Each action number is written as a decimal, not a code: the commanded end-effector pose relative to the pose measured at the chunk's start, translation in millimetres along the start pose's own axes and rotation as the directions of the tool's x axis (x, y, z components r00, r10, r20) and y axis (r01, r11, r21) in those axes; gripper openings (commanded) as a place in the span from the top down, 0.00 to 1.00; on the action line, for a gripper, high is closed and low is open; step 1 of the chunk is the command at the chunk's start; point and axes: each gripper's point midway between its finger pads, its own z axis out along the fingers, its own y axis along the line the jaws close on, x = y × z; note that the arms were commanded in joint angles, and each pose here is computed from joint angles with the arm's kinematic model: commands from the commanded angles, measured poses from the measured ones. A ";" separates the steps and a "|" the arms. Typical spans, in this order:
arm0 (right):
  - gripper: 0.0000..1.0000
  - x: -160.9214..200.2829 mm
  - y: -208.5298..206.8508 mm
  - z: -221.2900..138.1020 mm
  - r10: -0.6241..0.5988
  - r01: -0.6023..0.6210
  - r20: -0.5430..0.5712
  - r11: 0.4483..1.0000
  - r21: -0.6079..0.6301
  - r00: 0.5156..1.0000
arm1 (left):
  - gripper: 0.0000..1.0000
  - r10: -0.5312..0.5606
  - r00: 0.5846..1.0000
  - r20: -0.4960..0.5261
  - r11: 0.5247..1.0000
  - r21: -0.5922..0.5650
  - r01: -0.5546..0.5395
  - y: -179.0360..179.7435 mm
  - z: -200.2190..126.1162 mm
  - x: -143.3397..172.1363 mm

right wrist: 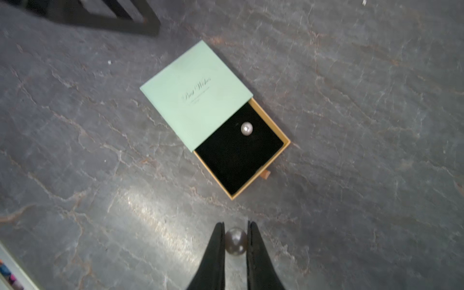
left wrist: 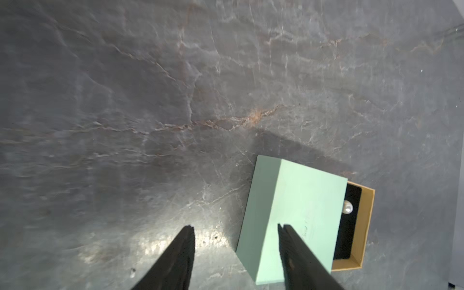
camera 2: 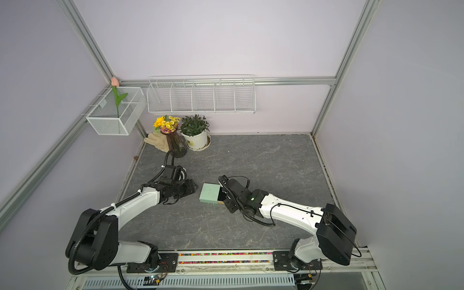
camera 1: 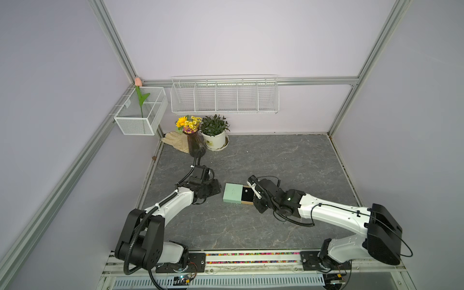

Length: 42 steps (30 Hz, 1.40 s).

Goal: Place the earrings into the drawer-style jewelry box
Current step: Pick up the earring from the center of the board, then insert the earring into the inner lining.

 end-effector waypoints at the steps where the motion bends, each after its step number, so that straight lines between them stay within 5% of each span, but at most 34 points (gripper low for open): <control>1: 0.93 -18.2 -0.2 0.7 -0.005 0.009 0.162 1.000 -0.023 0.987 | 0.43 0.025 1.000 0.000 0.997 0.079 -0.025 -17.2 2.9 -9.2; 17: 0.93 -20.5 -2.7 26.8 0.145 -0.120 0.106 0.969 -0.214 0.984 | 0.58 0.006 0.999 -0.051 0.993 0.119 0.001 -19.3 30.9 -5.9; 42: 0.93 -15.0 5.2 73.0 0.055 -0.032 0.093 0.972 -0.232 0.994 | 0.61 0.004 0.998 -0.065 0.996 0.091 0.002 -12.0 35.3 -0.8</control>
